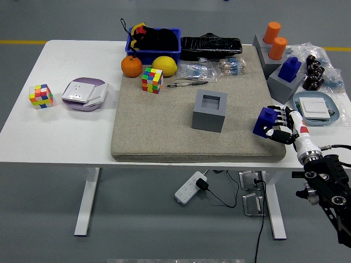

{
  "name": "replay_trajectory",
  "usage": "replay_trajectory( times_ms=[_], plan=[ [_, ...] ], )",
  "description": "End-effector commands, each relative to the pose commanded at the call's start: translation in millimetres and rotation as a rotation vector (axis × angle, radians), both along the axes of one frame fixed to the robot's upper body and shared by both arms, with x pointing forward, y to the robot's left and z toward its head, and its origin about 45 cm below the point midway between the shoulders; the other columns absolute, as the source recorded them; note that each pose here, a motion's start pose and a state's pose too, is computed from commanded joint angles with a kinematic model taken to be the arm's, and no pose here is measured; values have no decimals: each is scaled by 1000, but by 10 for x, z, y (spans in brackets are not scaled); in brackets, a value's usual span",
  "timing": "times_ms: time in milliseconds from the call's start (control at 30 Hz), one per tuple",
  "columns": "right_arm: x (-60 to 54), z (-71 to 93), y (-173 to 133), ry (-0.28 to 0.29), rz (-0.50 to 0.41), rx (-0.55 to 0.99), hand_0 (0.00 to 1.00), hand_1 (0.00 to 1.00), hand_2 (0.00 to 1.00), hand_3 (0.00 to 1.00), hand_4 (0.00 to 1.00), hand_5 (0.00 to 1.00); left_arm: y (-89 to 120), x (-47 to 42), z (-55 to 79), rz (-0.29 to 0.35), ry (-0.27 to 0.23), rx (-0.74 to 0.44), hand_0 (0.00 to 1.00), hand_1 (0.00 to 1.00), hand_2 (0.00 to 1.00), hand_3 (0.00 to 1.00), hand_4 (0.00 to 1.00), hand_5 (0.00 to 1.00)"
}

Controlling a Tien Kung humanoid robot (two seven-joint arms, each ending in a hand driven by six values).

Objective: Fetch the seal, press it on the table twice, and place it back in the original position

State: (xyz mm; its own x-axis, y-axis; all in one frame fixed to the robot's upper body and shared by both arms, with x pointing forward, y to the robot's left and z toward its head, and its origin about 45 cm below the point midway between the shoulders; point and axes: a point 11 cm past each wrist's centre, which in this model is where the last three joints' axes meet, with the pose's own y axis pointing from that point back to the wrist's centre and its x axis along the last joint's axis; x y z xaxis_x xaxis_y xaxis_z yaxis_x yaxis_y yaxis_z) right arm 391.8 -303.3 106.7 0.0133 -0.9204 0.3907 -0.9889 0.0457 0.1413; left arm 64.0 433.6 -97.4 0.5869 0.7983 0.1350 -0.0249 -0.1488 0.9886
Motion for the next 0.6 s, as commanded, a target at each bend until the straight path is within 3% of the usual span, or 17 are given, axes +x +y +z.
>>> replay_trajectory(
  times_ms=[200, 600],
  plan=[
    [82, 235, 38, -61, 17, 0, 603, 438, 454, 475, 665, 2, 1, 5, 2, 2, -2, -1, 822, 790, 753, 812, 724, 375],
    [346, 967, 345, -227, 114, 0, 602, 438, 453, 472, 660, 2, 16, 35, 13, 5, -7, -1, 823, 790, 753, 812, 724, 373]
  ],
)
